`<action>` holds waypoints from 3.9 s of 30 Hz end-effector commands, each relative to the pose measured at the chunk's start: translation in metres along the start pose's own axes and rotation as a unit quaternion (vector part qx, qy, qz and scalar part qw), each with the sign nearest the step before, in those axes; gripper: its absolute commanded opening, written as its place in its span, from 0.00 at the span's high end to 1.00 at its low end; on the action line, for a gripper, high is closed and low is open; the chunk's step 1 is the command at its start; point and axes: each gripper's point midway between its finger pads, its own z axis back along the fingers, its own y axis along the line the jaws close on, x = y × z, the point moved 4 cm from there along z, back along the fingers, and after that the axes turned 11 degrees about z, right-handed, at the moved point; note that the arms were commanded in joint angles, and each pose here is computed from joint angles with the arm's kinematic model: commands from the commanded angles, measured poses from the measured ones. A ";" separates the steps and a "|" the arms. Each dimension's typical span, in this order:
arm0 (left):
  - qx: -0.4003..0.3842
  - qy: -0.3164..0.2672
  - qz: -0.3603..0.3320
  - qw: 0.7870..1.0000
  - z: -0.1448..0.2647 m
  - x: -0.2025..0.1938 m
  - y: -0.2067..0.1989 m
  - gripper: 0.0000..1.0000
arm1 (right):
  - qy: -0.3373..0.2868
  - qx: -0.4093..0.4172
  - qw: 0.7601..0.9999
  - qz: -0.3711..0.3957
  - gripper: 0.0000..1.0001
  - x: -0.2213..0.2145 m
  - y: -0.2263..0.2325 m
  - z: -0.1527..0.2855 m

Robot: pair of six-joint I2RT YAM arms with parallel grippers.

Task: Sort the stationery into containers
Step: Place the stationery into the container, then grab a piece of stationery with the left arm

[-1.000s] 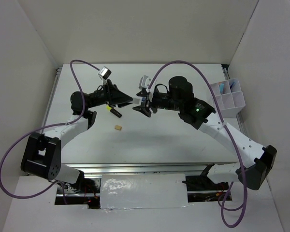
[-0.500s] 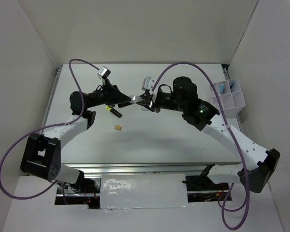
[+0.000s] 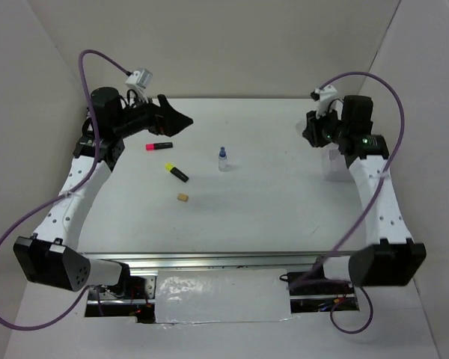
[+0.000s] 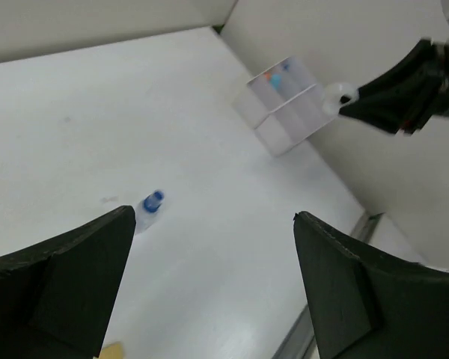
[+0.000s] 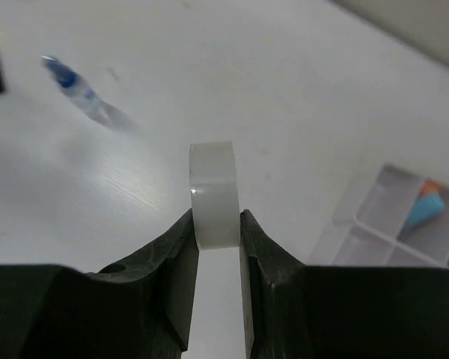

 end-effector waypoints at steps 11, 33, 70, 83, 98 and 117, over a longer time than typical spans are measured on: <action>0.125 0.121 -0.046 0.984 -0.007 -0.053 0.056 0.01 | 0.281 -0.107 0.938 -0.170 1.00 -0.118 -0.144 -0.046; 0.140 0.145 -0.028 0.979 -0.011 -0.071 0.074 0.01 | 0.412 -0.125 0.888 -0.159 0.91 -0.193 -0.164 -0.102; 0.214 0.270 -0.206 0.916 -0.018 -0.048 0.189 0.35 | 0.251 -0.030 0.962 -0.105 0.42 -0.047 -0.090 -0.057; -0.044 0.240 -0.202 0.948 -0.064 -0.116 0.148 0.08 | 0.177 0.048 0.972 -0.146 0.43 -0.027 -0.028 -0.023; -0.071 0.148 -0.202 0.966 -0.141 -0.173 0.165 0.08 | 0.180 0.028 0.971 -0.153 0.42 -0.024 -0.038 0.008; -0.124 0.132 -0.137 0.974 -0.190 -0.201 0.166 0.30 | 0.160 0.041 0.977 -0.136 0.43 -0.009 -0.042 0.016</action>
